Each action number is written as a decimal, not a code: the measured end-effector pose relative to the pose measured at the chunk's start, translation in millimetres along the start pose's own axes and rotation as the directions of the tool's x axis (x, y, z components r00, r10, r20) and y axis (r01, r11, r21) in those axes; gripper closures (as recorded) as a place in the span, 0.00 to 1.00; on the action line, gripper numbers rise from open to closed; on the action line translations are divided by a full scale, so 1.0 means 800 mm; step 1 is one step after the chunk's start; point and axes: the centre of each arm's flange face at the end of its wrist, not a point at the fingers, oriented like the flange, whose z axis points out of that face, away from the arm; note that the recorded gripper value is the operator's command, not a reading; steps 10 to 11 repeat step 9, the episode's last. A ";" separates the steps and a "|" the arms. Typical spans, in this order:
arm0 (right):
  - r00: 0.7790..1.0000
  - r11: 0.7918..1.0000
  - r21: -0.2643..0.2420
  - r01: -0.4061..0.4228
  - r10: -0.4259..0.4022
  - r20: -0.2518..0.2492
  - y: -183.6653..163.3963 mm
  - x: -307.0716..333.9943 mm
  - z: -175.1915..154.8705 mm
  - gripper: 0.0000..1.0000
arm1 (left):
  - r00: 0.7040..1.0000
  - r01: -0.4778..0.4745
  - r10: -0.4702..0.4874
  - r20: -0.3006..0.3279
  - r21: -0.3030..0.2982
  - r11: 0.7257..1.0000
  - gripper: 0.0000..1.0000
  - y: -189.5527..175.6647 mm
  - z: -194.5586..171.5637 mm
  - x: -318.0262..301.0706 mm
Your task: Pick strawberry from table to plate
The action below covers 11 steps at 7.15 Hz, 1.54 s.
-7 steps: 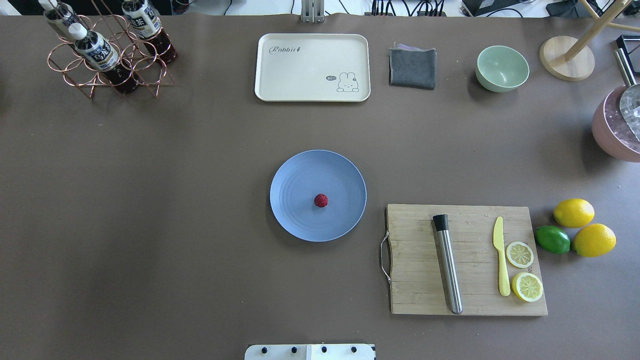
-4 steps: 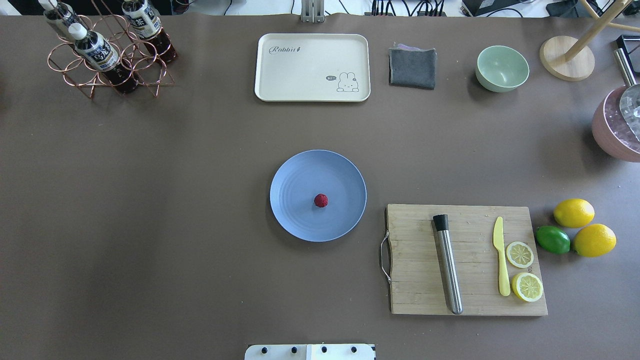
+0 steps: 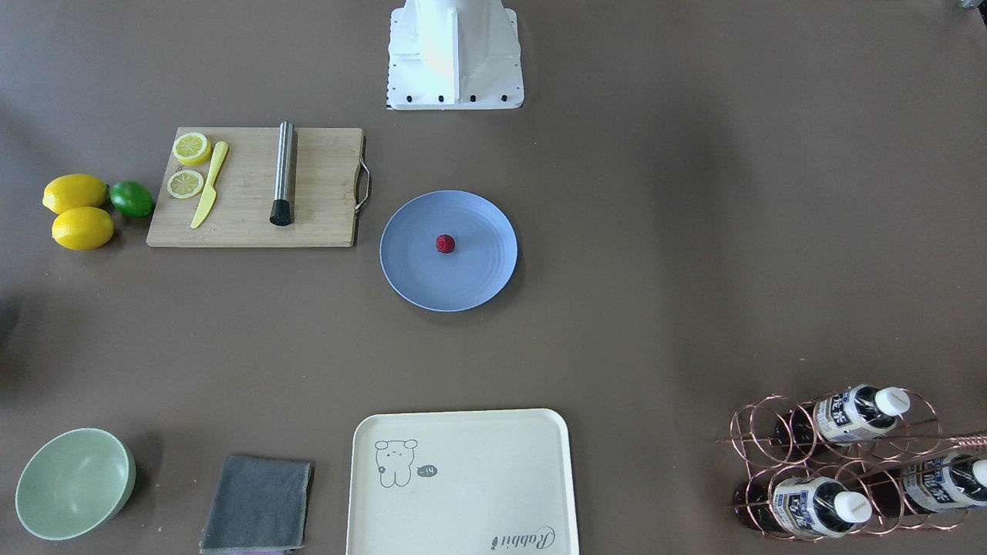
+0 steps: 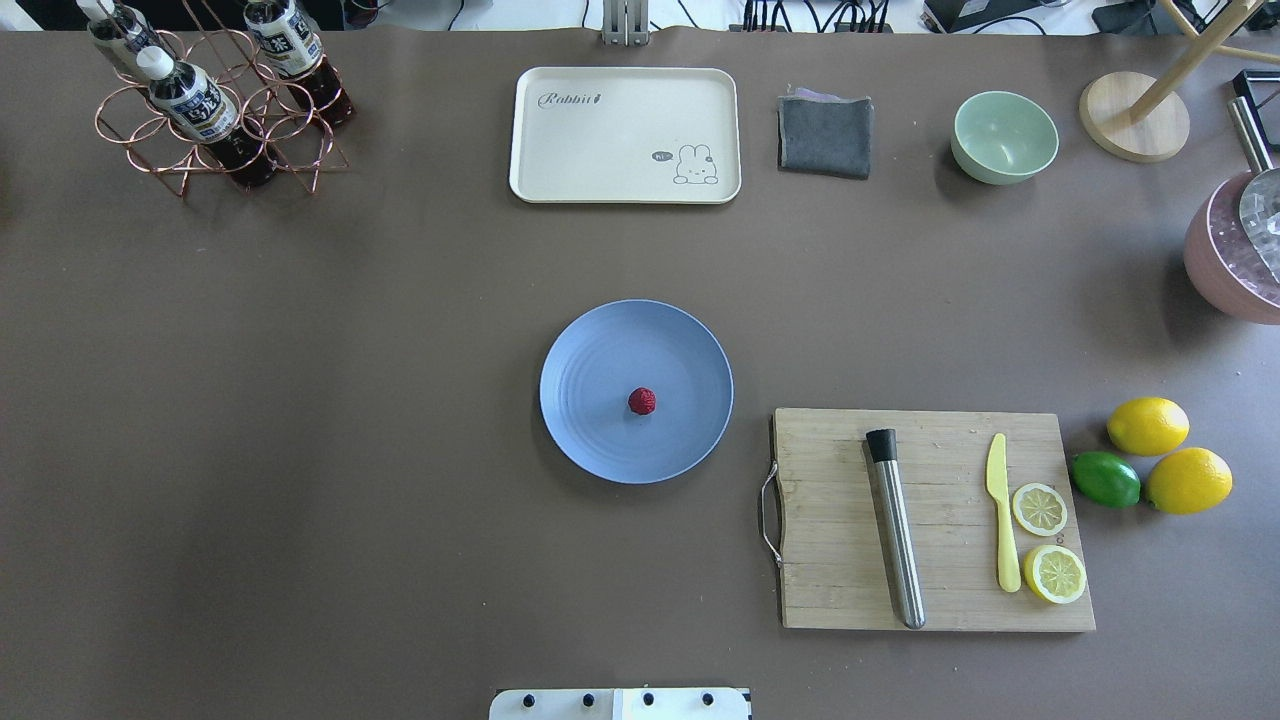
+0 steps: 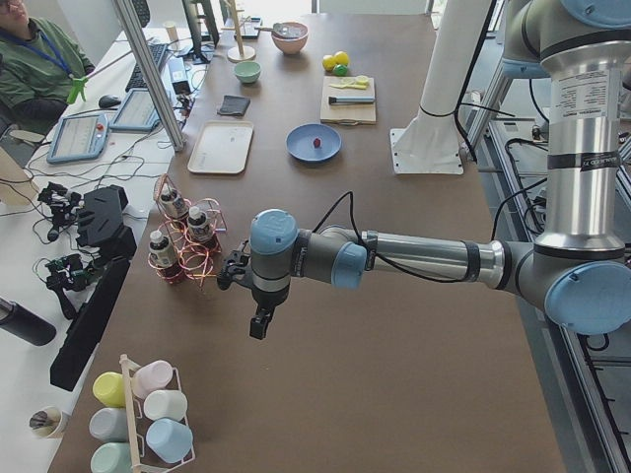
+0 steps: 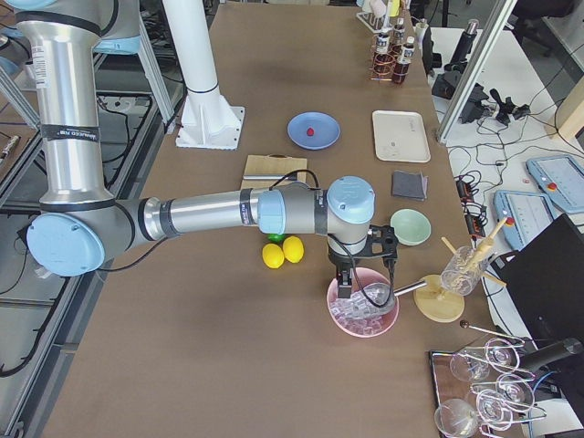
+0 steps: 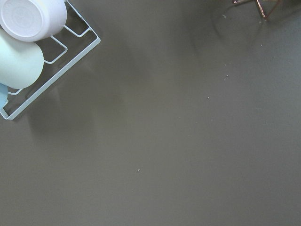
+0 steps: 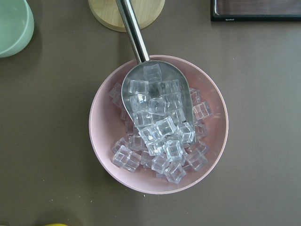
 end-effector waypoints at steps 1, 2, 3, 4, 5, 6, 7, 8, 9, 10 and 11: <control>1.000 1.000 -0.005 -0.004 0.004 -0.001 0.006 0.001 0.001 0.00 | 1.000 0.001 -0.001 0.001 -0.001 1.000 0.02 0.001 0.001 -0.001; 1.000 1.000 -0.009 -0.007 0.007 -0.002 0.008 0.003 0.003 0.00 | 1.000 0.002 -0.002 0.002 -0.002 1.000 0.02 0.001 0.001 -0.001; 1.000 1.000 -0.010 -0.008 0.008 -0.003 0.009 0.004 0.004 0.00 | 1.000 0.003 -0.003 0.002 -0.003 1.000 0.02 0.002 0.001 -0.001; 1.000 1.000 -0.011 -0.009 0.009 -0.003 0.009 0.004 0.004 0.00 | 1.000 0.003 -0.003 0.002 -0.004 1.000 0.02 0.002 0.002 -0.002; 1.000 1.000 -0.012 -0.009 0.009 -0.003 0.009 0.005 0.005 0.00 | 1.000 0.003 -0.003 0.003 -0.005 1.000 0.02 0.002 0.002 -0.002; 1.000 1.000 -0.013 -0.008 0.008 -0.003 0.009 0.005 0.006 0.00 | 1.000 0.004 -0.004 0.003 -0.005 1.000 0.02 0.003 0.002 -0.002; 1.000 1.000 -0.013 -0.007 0.007 -0.004 0.009 0.005 0.006 0.00 | 1.000 0.004 -0.004 0.004 -0.005 1.000 0.02 0.003 0.002 -0.002; 1.000 1.000 -0.014 -0.003 0.003 -0.005 0.009 0.006 0.006 0.00 | 1.000 0.003 -0.003 0.004 -0.005 1.000 0.02 0.002 0.002 -0.002; 1.000 1.000 -0.014 -0.002 0.001 -0.006 0.009 0.006 0.007 0.00 | 1.000 0.002 -0.002 0.004 -0.003 1.000 0.02 0.001 0.001 -0.001; 1.000 1.000 -0.014 -0.002 0.001 -0.006 0.009 0.006 0.007 0.00 | 1.000 0.002 -0.002 0.004 -0.003 1.000 0.02 0.001 0.001 -0.001; 1.000 1.000 -0.014 -0.002 0.001 -0.006 0.009 0.006 0.007 0.00 | 1.000 0.002 -0.002 0.004 -0.003 1.000 0.02 0.001 0.001 -0.001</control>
